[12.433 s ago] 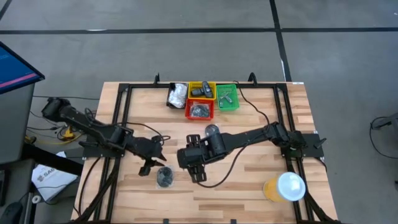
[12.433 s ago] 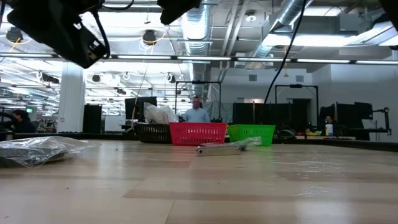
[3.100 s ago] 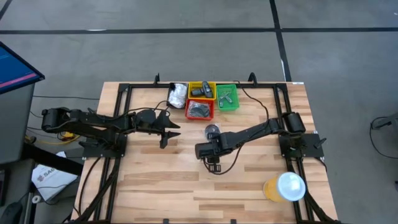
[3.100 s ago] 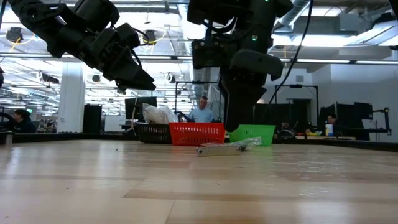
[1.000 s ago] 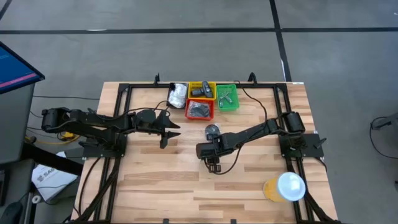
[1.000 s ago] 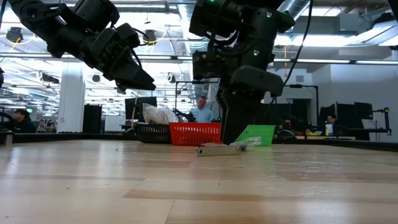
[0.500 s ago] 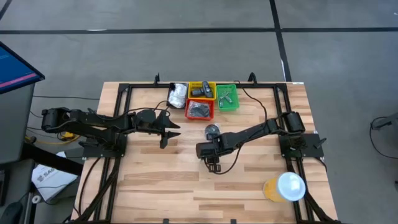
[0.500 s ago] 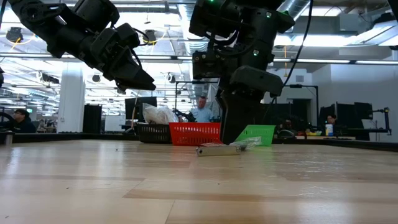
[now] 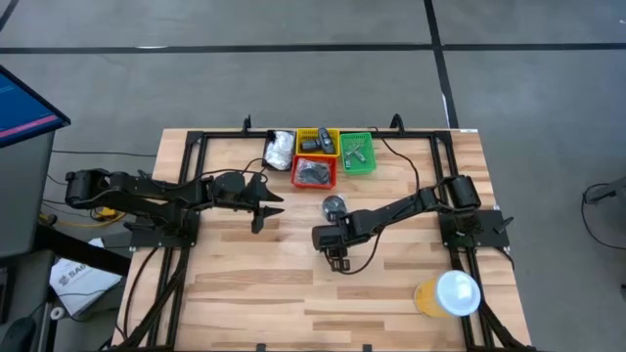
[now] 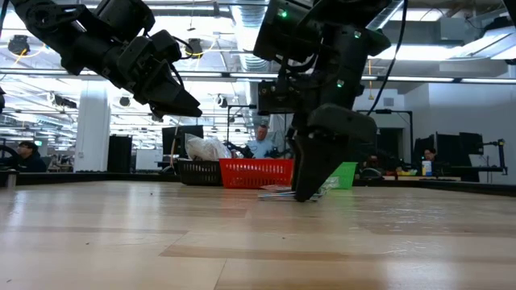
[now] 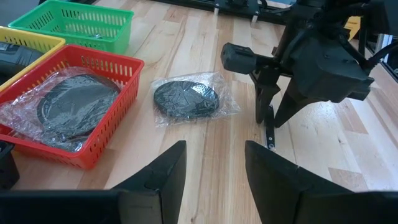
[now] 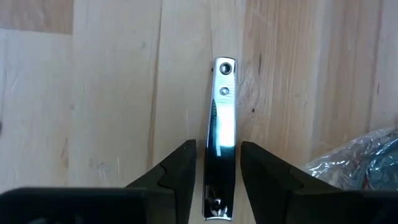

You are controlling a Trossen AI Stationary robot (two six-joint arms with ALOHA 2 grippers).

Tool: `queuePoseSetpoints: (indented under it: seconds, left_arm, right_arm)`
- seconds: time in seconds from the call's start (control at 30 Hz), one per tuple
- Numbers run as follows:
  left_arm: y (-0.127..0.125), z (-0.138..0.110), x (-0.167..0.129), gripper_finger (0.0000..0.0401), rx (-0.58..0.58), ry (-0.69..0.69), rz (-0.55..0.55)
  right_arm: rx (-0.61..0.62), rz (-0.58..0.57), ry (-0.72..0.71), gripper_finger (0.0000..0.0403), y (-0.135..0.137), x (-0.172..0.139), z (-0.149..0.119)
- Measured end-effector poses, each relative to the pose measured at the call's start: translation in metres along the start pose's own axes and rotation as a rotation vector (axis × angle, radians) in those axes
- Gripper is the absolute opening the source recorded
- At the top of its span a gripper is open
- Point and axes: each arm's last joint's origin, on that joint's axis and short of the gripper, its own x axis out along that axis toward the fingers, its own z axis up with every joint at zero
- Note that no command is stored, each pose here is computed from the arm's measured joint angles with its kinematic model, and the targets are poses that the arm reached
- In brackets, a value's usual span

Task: Pick & Place Travel size toiletries
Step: Put the silver nail cutter into the green bin

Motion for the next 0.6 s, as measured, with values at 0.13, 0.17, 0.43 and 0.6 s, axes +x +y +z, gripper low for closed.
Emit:
queuePoseSetpoints:
  seconds: [0.13, 0.17, 0.43, 0.6]
  left_arm:
    - [-0.0001, 0.0001, 0.0, 0.0154, 0.0, 0.0, 0.0]
    - [0.0, 0.0001, 0.0, 0.0154, 0.0, 0.0, 0.0]
    - [-0.0001, 0.0001, 0.0, 0.0154, 0.0, 0.0, 0.0]
    - [-0.0001, 0.0001, 0.0, 0.0154, 0.0, 0.0, 0.0]
  right_arm:
    - [0.002, -0.001, 0.002, 0.0109, 0.0, 0.0001, -0.0003]
    - [0.005, 0.0, 0.003, 0.0102, 0.0, 0.0002, -0.0004]
    - [0.036, -0.005, 0.006, 0.0044, 0.0001, 0.0002, -0.0009]
    - [0.065, -0.022, 0.004, 0.0044, -0.0004, -0.0003, -0.001]
